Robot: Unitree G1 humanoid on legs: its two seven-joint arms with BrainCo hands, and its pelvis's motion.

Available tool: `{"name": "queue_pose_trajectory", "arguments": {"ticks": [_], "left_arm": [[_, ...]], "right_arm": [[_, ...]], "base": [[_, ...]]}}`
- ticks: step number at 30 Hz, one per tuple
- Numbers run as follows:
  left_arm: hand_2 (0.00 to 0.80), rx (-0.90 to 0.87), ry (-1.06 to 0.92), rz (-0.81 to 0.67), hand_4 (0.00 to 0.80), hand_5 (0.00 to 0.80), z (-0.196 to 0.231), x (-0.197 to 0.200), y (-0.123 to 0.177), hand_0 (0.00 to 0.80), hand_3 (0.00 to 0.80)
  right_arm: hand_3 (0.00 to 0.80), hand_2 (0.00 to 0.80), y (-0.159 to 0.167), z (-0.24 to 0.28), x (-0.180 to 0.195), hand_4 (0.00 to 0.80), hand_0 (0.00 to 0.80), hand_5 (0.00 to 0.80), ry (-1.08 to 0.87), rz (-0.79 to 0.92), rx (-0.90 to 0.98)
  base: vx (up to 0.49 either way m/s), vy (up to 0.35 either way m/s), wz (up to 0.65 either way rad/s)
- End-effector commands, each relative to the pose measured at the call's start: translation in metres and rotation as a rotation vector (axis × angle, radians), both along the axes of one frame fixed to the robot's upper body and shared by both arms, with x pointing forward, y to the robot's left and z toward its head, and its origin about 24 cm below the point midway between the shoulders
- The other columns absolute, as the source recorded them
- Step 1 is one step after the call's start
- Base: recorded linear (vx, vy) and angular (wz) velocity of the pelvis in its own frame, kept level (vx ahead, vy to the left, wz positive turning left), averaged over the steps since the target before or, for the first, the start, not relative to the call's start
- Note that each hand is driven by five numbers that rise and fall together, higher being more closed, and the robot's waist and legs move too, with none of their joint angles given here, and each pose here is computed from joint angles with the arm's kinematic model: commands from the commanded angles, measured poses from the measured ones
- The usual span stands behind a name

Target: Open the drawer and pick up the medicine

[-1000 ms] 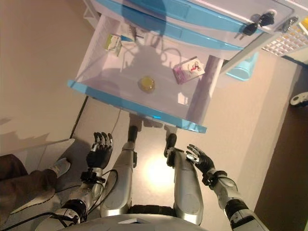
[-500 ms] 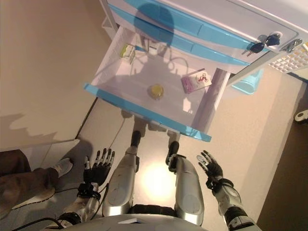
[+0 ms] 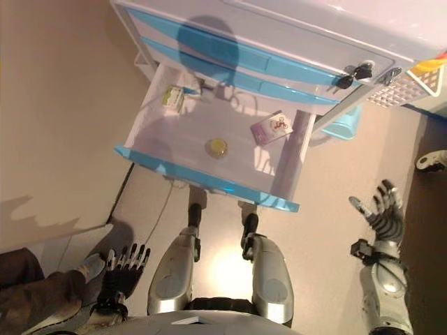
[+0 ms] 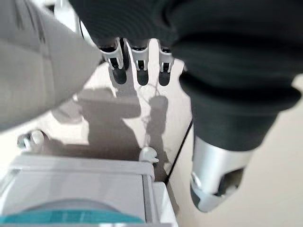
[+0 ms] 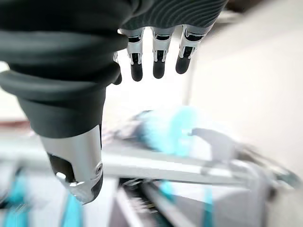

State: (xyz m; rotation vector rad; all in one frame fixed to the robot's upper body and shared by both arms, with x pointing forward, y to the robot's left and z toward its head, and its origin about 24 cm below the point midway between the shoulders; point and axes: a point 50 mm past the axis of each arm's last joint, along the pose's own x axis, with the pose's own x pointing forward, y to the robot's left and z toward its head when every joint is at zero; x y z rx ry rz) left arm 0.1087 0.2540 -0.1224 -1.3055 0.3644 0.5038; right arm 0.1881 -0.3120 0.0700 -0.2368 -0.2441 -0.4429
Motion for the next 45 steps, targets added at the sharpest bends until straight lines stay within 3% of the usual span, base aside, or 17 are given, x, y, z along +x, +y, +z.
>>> {"name": "queue_pose_trajectory", "arguments": {"ticks": [1,5,13,25,33,45], "left_arm": [[0.000,0.084,0.172,0.041,0.000,0.000,-0.011,-0.050,0.017,0.000,0.000],[0.000,0.133,0.223,0.008,0.000,0.000,-0.014,-0.058,0.021,0.000,0.000],[0.000,0.225,0.265,-0.099,0.000,0.000,-0.016,-0.049,0.021,0.000,0.000],[0.000,0.294,0.268,-0.182,0.000,0.000,-0.013,-0.035,0.025,0.000,0.000],[0.000,0.315,0.247,-0.216,0.000,0.000,-0.010,-0.022,0.026,0.000,0.000],[0.000,0.332,0.238,-0.266,0.000,0.000,-0.007,-0.012,0.026,0.000,0.000]], "right_arm": [[0.000,0.000,0.006,0.047,-0.002,0.000,0.000,0.000,-0.162,0.041,-0.276],[0.000,0.000,0.025,0.095,0.004,0.000,0.000,0.000,-0.283,0.124,-0.514],[0.000,0.000,0.077,0.151,0.018,0.000,0.000,0.000,-0.444,0.354,-0.756],[0.000,0.000,0.132,0.146,0.046,0.000,0.000,0.000,-0.330,0.667,-0.899],[0.000,0.000,0.148,0.124,0.074,0.000,0.000,0.000,-0.186,0.666,-0.993],[0.000,0.000,0.129,0.084,0.110,0.000,0.000,0.000,0.040,0.513,-1.032]], "base": [[0.013,0.027,-0.10],[-0.005,0.010,-0.04],[-0.005,-0.003,0.01],[-0.014,-0.006,0.11],[-0.014,0.001,0.11],[-0.005,-0.001,0.08]]}}
